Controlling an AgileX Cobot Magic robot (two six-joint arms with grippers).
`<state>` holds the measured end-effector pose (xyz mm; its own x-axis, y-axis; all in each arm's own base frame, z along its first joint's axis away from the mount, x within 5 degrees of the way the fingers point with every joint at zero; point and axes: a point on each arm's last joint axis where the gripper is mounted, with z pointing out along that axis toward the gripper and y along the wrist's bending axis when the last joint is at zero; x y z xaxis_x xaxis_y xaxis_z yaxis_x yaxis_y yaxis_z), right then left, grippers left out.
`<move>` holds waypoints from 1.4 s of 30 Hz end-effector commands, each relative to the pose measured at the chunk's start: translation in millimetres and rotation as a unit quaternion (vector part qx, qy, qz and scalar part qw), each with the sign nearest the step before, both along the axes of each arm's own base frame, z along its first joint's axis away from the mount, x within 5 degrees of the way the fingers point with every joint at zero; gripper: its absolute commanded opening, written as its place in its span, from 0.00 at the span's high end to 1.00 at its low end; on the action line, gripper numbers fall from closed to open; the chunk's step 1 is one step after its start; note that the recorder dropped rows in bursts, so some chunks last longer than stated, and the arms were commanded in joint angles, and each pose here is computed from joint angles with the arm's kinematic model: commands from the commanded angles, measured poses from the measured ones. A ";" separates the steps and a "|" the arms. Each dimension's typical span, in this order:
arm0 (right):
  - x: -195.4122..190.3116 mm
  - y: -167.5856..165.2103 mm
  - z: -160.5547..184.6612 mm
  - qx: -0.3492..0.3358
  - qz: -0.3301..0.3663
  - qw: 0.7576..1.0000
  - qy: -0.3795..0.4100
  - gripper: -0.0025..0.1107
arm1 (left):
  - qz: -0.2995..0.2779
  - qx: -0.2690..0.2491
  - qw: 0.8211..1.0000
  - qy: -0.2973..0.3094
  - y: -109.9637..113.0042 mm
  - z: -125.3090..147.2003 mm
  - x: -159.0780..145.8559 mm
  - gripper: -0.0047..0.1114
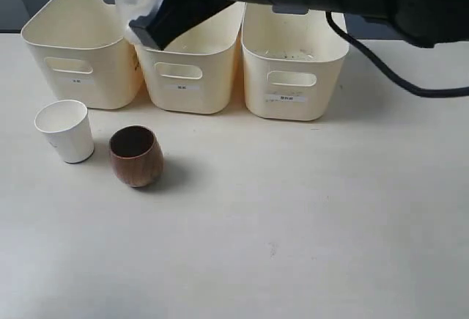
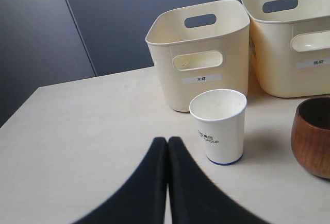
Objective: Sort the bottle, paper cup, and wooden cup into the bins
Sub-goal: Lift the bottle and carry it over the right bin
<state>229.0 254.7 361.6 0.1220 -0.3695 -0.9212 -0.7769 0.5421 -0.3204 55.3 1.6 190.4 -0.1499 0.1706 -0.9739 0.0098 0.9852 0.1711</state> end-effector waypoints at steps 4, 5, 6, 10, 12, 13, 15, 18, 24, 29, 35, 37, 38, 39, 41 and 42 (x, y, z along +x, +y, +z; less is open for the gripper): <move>36.8 -40.0 4.3 0.036 -0.089 0.995 0.024 0.98 | 0.000 -0.002 1.000 -0.003 -0.1 1.8 0.2 0.96; 41.1 -45.5 4.3 0.036 -0.099 0.994 0.024 0.98 | 0.000 -0.002 1.000 -0.003 -0.1 1.8 0.2 0.96; 44.9 -50.5 4.3 0.036 -0.109 0.993 0.024 0.98 | 0.000 -0.002 1.000 -0.003 -0.1 1.8 0.2 0.96; 64.6 -72.0 -1.1 0.032 -0.153 0.987 0.027 0.98 | 0.000 -0.002 1.000 -0.003 -0.1 1.8 0.2 0.96; 77.2 -81.5 -10.1 0.026 -0.175 0.984 0.037 0.98 | 0.000 -0.002 1.000 -0.003 -0.1 1.8 0.2 0.96; 85.1 -86.8 -17.0 0.020 -0.187 0.981 0.044 0.98 | 0.000 -0.002 1.000 -0.003 -0.1 1.8 0.2 0.96; 100.1 -95.0 -28.0 0.012 -0.206 0.977 0.056 0.98 | 0.000 -0.002 1.000 -0.003 -0.1 1.8 0.2 0.96; 123.5 -100.7 -40.6 0.005 -0.223 0.972 0.069 0.98 | 0.000 -0.002 1.000 -0.003 -0.1 1.8 0.2 0.96; 170.2 -99.4 -44.9 0.025 -0.214 0.973 0.086 0.98 | 0.000 -0.002 1.000 -0.003 -0.1 1.8 0.2 0.96; 208.0 -99.0 -62.6 0.033 -0.212 0.971 0.107 0.98 | 0.000 -0.002 1.000 -0.003 -0.1 1.8 0.2 0.96; 238.5 -108.4 -95.2 0.027 -0.211 0.963 0.167 0.98 | 0.000 -0.002 1.000 -0.003 -0.1 1.8 0.2 0.96; 244.4 -110.0 -103.0 -0.005 -0.223 0.958 0.182 0.98 | 0.000 -0.002 1.000 -0.003 -0.1 1.8 0.2 0.96; 246.7 -110.9 -106.4 -0.020 -0.229 0.954 0.191 0.98 | 0.000 -0.002 1.000 -0.003 -0.1 1.8 0.2 0.96; 248.7 -112.5 -108.4 -0.042 -0.235 0.951 0.199 0.98 | 0.000 -0.002 1.000 -0.003 -0.1 1.8 0.2 0.96; 250.2 -112.0 -107.5 -0.069 -0.245 0.942 0.220 0.98 | 0.000 -0.002 1.000 -0.003 -0.1 1.8 0.2 0.96; 250.4 -112.6 -105.8 -0.080 -0.247 0.938 0.230 0.98 | 0.000 -0.002 1.000 -0.003 -0.1 1.8 0.2 0.96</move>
<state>477.3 146.5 248.8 -0.4427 -0.3803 -0.8120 -0.5392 0.8365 -0.0978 55.3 1.6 190.4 -0.1499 0.1706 -0.9739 0.0098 0.9852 0.1711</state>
